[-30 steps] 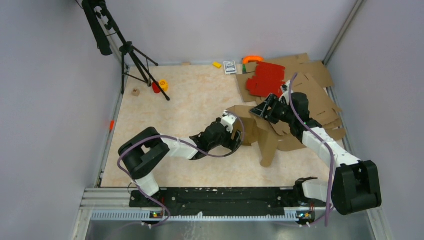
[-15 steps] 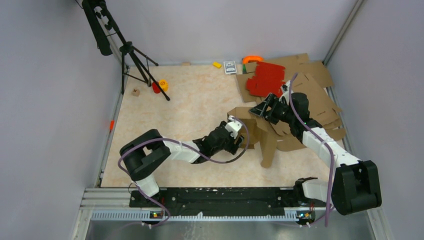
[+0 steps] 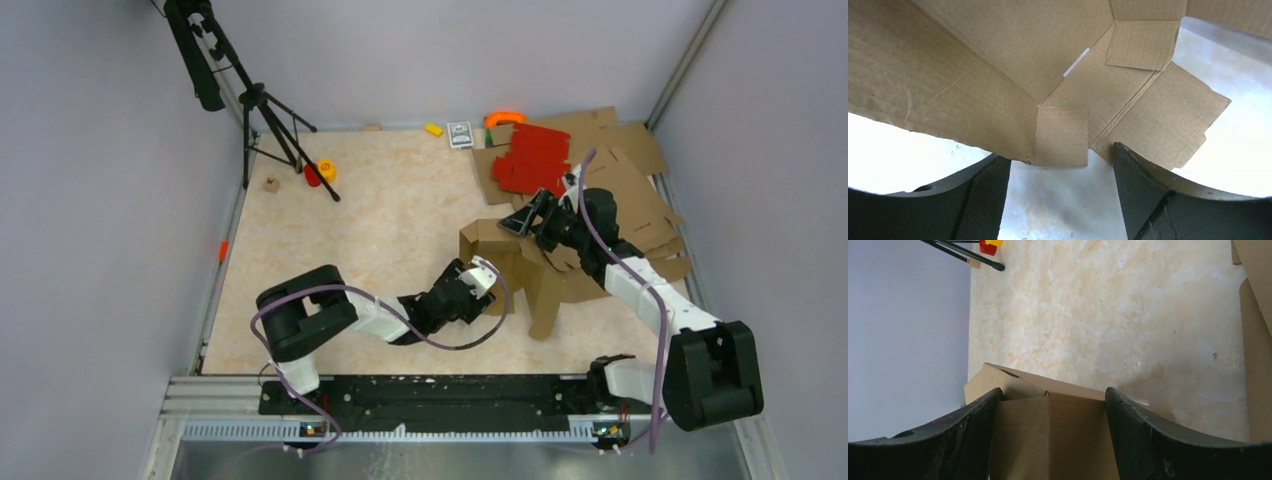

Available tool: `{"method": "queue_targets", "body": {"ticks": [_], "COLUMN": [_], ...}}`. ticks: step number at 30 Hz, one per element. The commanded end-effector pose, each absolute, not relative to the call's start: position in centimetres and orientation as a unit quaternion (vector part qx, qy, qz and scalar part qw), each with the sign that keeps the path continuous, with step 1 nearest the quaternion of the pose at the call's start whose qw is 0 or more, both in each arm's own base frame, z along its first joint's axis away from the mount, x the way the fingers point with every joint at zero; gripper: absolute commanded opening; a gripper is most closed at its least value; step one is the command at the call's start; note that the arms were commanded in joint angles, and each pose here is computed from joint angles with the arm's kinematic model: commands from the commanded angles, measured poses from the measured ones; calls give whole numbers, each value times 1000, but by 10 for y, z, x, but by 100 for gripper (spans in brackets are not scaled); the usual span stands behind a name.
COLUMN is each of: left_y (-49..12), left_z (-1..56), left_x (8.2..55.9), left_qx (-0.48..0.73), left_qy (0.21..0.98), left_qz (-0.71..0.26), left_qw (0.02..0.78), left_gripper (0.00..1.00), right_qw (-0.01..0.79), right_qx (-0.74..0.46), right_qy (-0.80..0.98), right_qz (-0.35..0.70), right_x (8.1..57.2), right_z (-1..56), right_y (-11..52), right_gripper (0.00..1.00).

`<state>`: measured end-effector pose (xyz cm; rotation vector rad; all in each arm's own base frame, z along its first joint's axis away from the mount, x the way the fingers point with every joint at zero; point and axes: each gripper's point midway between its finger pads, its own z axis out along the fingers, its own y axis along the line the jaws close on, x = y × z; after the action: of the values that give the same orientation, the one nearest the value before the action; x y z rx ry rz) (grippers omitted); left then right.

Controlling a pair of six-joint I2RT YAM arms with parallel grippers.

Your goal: Fold the paper box

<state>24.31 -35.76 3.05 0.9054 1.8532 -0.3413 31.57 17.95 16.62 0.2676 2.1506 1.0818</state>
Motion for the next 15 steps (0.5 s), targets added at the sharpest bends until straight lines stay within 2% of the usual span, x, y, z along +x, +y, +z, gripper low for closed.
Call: {"method": "queue_targets", "body": {"ticks": [1,7,15], "left_y": [-360,-366,-397], "left_z": [35,37,68], "left_x": [247,244,221], "left_qx": [378,369,328], "left_qy": [750,748,752], "left_qz": [-93,-87,-223], "left_qw": [535,545,527], "left_gripper": [75,79,71], "right_qw": [357,356,361], "right_qx": [106,114,138], "right_qy": [822,821,811], "right_qz": [432,431,439], "right_x": [311,307,299], "right_z": [176,172,164], "right_y": [180,179,176], "right_gripper": [73,73,68]}}
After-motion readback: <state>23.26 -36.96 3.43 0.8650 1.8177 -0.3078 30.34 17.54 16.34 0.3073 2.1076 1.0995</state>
